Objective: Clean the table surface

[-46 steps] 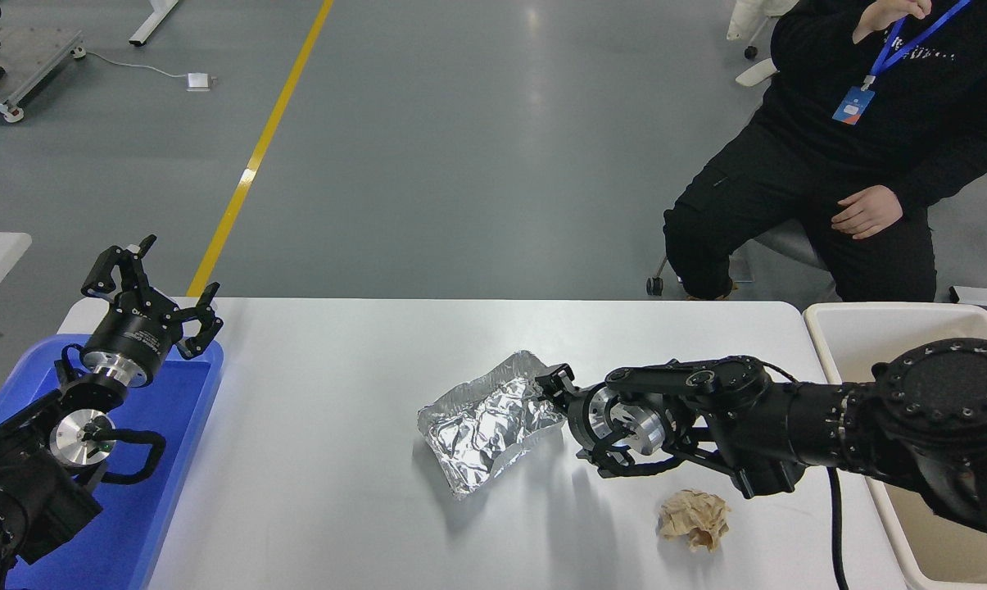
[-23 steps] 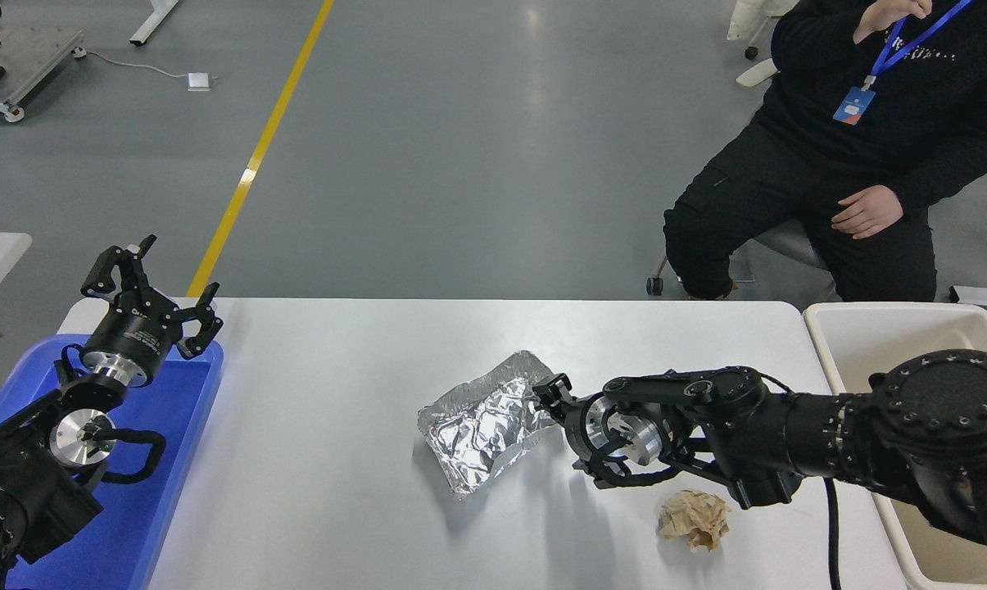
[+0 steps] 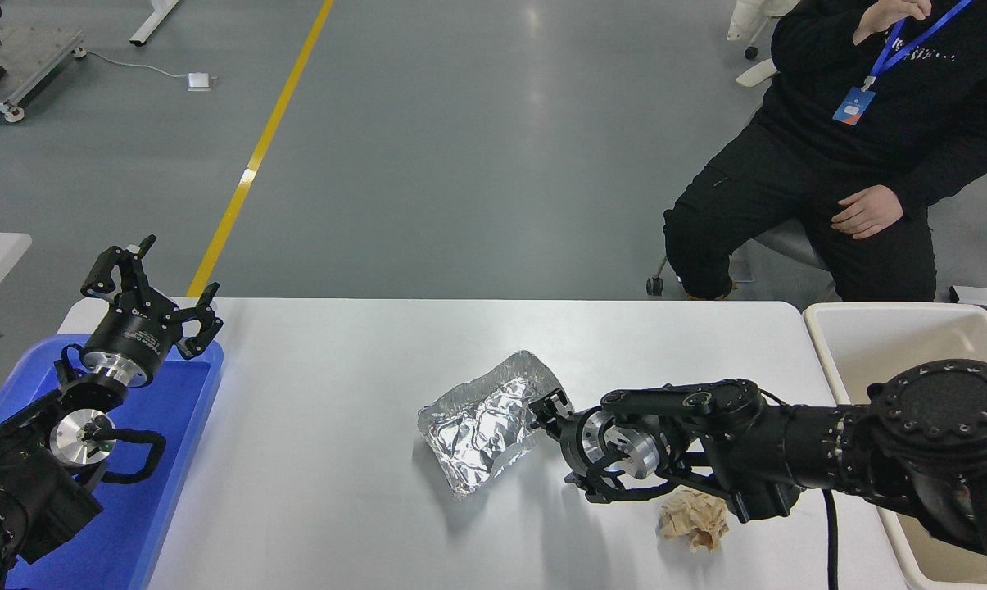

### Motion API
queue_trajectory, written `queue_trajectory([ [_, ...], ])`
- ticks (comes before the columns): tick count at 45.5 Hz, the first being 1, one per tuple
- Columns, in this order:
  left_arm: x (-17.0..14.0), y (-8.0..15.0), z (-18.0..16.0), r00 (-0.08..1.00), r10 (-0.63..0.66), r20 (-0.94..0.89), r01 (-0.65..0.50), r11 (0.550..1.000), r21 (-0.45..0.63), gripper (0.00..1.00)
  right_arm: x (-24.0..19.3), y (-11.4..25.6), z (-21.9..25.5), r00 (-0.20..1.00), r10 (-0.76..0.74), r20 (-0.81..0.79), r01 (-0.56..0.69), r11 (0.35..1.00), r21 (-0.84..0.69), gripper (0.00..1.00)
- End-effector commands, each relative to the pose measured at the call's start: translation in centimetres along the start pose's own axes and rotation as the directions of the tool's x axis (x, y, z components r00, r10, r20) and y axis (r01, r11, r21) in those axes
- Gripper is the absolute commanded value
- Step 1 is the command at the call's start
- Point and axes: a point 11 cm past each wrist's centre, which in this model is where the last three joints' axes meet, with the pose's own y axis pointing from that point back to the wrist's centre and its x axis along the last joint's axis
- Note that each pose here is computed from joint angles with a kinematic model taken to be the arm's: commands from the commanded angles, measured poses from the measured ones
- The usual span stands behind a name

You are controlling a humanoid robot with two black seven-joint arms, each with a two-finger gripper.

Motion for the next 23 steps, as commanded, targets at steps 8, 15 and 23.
queue_trajectory([
  [8, 0.04, 0.04, -0.02, 1.000, 0.001, -0.001, -0.001, 1.000, 0.000, 1.00, -0.80, 0.32, -0.78, 0.999, -0.025, 0.023, 0.025, 0.999, 0.022, 0.56],
  [15, 0.03, 0.04, -0.04, 1.000, 0.001, 0.000, -0.001, 1.000, 0.001, 1.00, -0.83, 0.31, -0.76, 0.999, -0.026, 0.025, 0.026, 0.999, 0.023, 0.56],
  [23, -0.01, -0.01, 0.01, 1.000, 0.000, 0.000, 0.000, 1.000, 0.000, 1.00, -0.94, 0.08, -0.17, 0.999, -0.028, 0.025, 0.028, 0.999, 0.017, 0.55],
])
